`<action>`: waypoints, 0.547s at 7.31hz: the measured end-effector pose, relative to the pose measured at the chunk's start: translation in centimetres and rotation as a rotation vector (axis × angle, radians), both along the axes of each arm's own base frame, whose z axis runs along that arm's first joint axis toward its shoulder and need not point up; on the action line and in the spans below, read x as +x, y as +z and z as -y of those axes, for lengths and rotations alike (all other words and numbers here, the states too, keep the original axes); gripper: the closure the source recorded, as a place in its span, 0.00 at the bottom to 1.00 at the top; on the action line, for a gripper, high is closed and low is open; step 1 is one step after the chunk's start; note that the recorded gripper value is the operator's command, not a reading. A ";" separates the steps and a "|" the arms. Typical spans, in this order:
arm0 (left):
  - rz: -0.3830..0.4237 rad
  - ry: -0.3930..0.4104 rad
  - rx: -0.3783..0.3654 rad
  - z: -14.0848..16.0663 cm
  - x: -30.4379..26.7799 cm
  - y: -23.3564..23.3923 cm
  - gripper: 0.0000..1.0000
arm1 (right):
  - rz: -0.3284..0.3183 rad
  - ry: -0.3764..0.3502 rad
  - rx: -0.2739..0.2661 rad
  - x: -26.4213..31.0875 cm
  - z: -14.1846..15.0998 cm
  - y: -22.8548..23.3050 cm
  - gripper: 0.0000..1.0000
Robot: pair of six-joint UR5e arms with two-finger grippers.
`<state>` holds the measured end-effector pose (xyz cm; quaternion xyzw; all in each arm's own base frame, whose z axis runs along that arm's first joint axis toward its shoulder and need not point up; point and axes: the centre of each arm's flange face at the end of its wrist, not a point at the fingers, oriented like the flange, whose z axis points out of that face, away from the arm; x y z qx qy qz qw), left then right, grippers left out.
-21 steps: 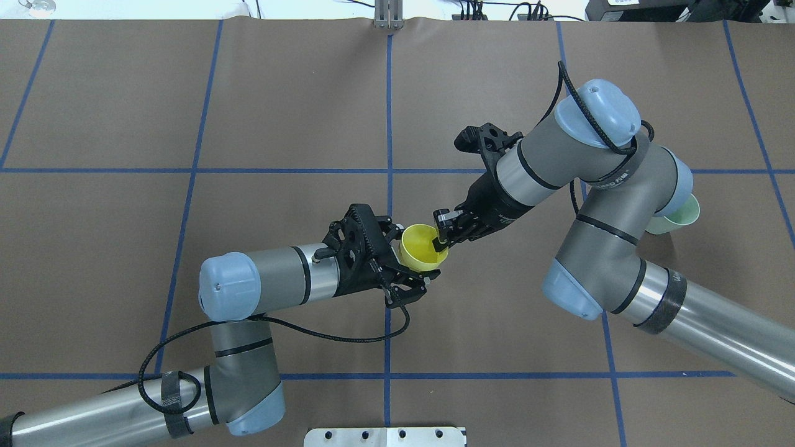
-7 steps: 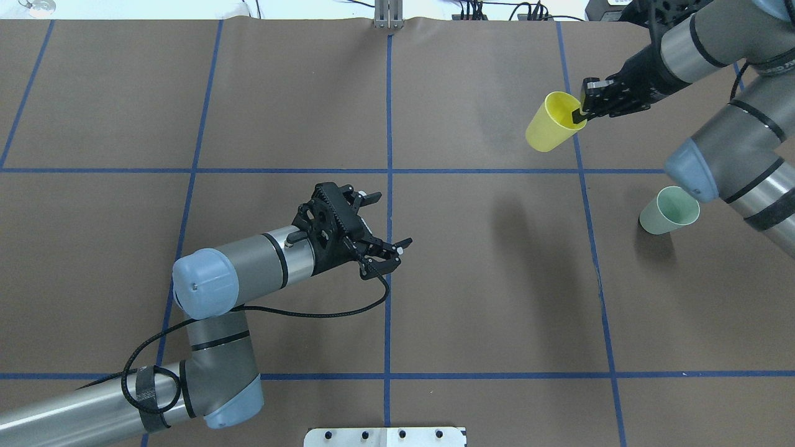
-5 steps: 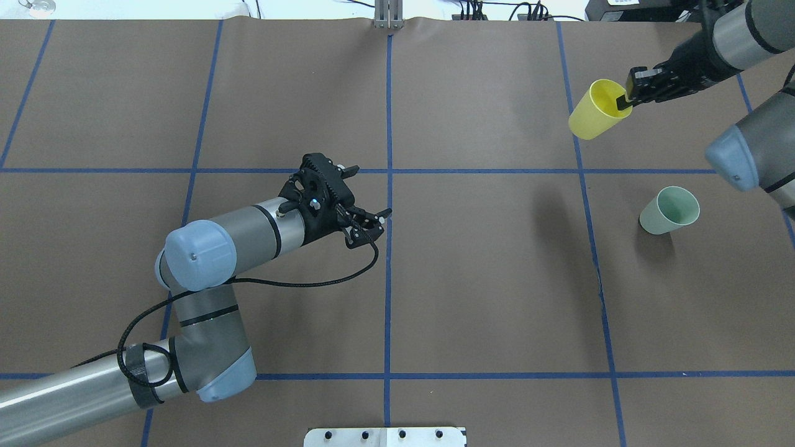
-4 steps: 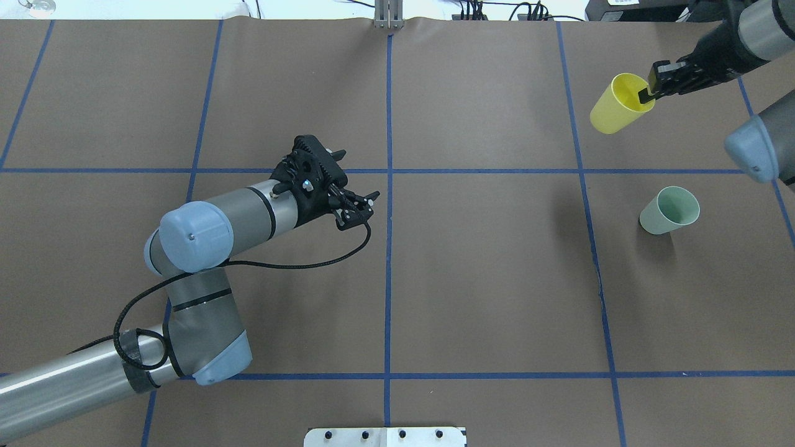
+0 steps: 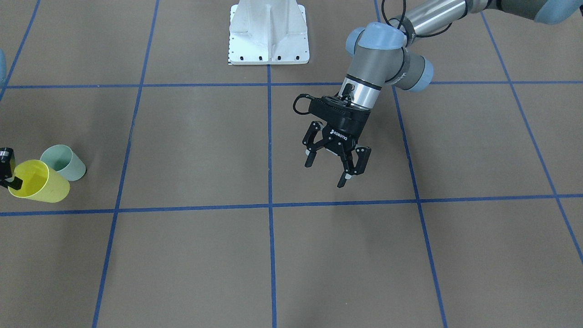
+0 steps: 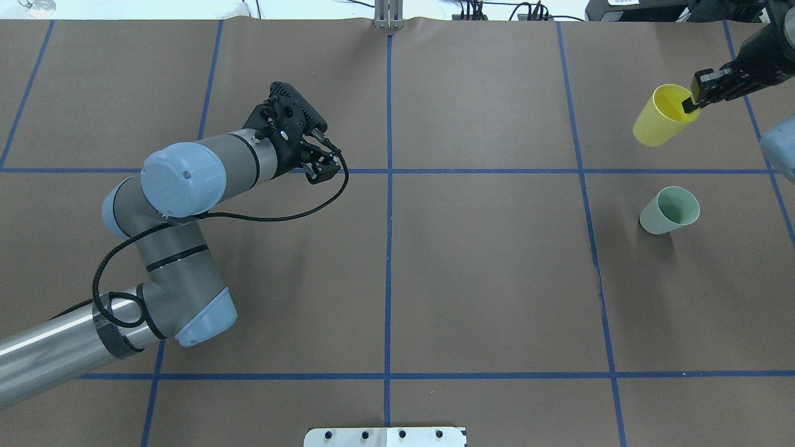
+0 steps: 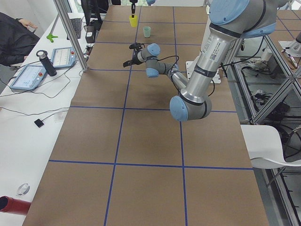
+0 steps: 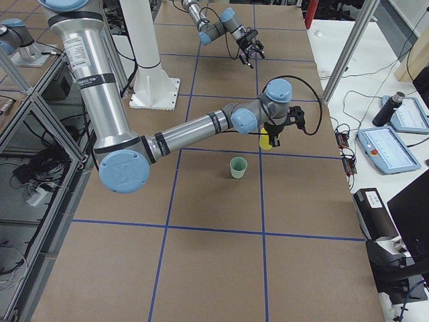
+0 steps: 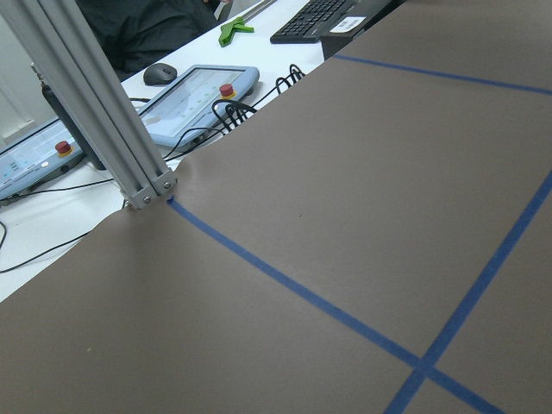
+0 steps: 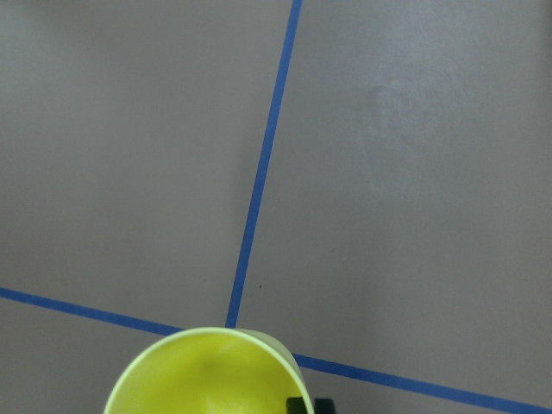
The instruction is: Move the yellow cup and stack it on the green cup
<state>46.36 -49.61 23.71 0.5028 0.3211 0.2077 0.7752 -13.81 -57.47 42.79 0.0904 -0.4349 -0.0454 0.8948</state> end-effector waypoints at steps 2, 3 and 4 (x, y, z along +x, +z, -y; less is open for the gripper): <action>0.060 -0.004 -0.162 0.2 -3.5 0.7 0.00 | -0.055 -0.040 0.015 -0.4 -3.1 2.0 1.00; 0.046 0.025 -0.257 0.7 -6.1 2.2 0.00 | -0.074 -0.067 0.027 -0.2 -4.1 3.3 1.00; 0.035 0.059 -0.345 1.7 -9.2 4.1 0.00 | -0.085 -0.082 0.031 0.1 -4.7 4.3 1.00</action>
